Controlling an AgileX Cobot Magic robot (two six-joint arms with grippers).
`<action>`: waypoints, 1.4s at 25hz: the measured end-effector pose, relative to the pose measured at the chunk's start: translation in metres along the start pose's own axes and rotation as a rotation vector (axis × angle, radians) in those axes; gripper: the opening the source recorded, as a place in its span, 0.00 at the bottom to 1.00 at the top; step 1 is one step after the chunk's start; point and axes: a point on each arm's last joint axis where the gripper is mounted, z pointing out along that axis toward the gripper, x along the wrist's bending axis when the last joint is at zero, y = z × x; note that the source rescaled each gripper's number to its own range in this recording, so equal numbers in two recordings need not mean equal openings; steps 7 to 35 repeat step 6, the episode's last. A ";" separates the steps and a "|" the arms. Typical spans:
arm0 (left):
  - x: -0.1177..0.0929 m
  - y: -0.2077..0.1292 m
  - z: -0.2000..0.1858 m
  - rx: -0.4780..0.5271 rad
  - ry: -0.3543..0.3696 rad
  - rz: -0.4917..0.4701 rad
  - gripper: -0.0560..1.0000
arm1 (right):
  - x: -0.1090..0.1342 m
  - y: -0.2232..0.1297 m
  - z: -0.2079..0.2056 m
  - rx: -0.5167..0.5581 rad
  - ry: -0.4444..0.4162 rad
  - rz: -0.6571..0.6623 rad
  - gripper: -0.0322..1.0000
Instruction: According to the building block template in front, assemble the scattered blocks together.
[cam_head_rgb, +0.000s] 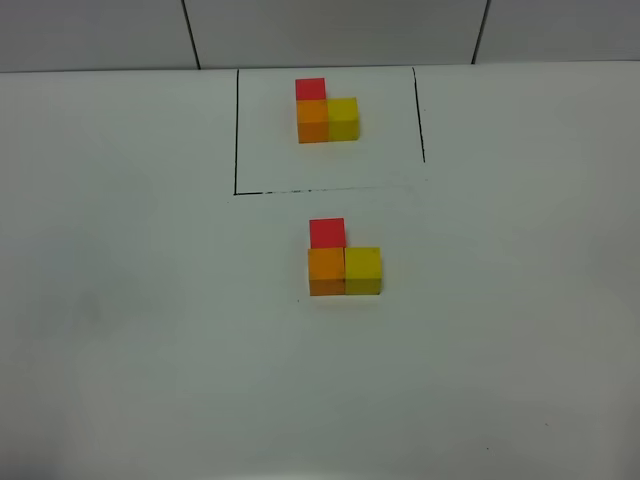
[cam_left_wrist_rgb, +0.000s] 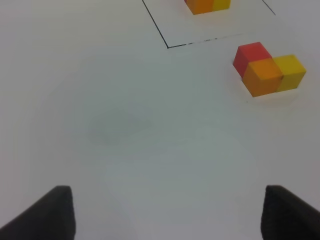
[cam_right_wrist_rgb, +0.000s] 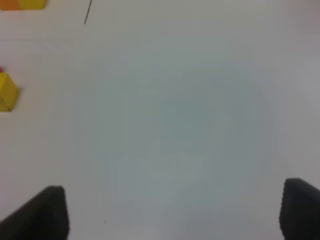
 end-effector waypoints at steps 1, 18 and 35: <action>0.000 0.000 0.000 0.000 0.000 0.000 0.82 | 0.000 0.000 0.000 0.000 0.000 0.000 0.74; 0.000 0.000 0.000 0.000 0.000 0.000 0.82 | 0.000 0.000 0.000 0.000 0.000 0.000 0.74; 0.000 0.000 0.000 0.000 0.000 0.000 0.82 | 0.000 0.000 0.000 0.000 0.000 0.000 0.74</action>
